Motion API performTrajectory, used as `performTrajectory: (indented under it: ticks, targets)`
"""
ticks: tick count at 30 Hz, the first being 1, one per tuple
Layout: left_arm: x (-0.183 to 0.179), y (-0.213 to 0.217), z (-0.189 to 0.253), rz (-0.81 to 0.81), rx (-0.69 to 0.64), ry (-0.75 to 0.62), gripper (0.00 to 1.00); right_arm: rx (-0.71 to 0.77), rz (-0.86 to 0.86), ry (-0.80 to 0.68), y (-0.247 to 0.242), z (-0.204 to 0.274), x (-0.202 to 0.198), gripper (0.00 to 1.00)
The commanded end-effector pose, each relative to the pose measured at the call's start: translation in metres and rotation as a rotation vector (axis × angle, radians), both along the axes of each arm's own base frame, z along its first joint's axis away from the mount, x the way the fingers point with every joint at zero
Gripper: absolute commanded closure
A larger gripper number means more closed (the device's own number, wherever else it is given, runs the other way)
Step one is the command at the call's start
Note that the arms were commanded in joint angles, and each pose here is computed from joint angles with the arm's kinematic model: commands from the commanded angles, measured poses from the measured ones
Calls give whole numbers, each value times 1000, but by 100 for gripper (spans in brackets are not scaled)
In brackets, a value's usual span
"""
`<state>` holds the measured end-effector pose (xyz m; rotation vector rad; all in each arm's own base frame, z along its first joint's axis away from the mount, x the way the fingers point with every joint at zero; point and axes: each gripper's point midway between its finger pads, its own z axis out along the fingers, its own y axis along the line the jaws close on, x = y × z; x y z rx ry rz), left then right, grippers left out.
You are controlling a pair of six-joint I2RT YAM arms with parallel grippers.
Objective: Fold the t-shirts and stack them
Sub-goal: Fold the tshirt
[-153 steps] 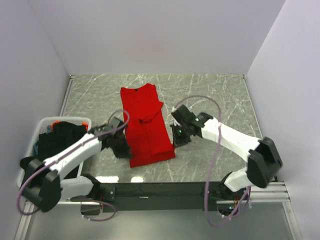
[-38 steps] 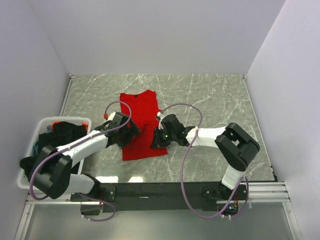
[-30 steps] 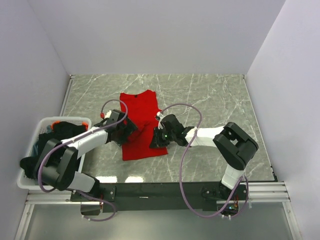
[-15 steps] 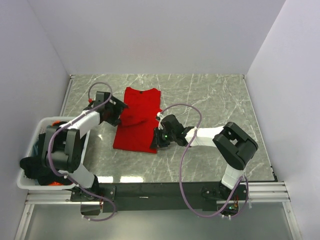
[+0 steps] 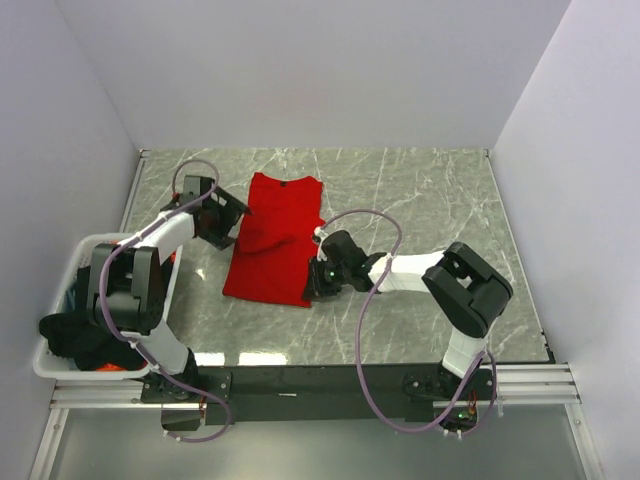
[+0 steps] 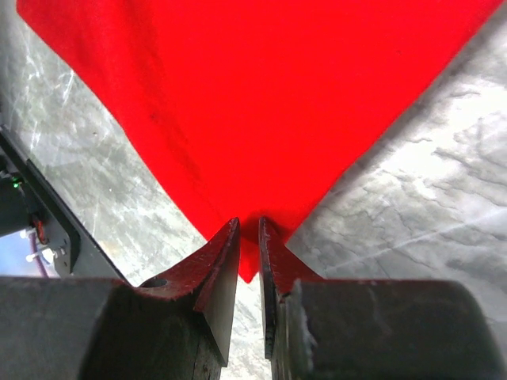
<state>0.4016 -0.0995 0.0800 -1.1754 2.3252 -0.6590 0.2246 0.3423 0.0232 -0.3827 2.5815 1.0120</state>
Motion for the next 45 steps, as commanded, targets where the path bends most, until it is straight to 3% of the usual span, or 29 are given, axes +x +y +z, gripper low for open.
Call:
performTrajectory:
  ticks: [1,7,11,18,19,33,45]
  targets:
    - [24,4,21,-72,67,-68,7,-12,-16,-65,1,20,12,77]
    - [9,8,53,-90,139,-138,5,4,-16,-98,2,37,14,77]
    - [-28,3,48,-90,173,-131,3,5,-9,-105,3,39,10,77]
    - [-65,-39,38,-67,-5,-209,11,15,5,-67,13,28,4,77]
    - [-59,-47,44,-74,-31,-257,11,17,2,-59,13,25,4,77]
    - [-39,-66,-4,-121,55,-219,11,38,-14,49,23,-7,-3,80]
    - [7,-62,3,-133,191,-262,12,34,-5,73,21,-12,-9,80]
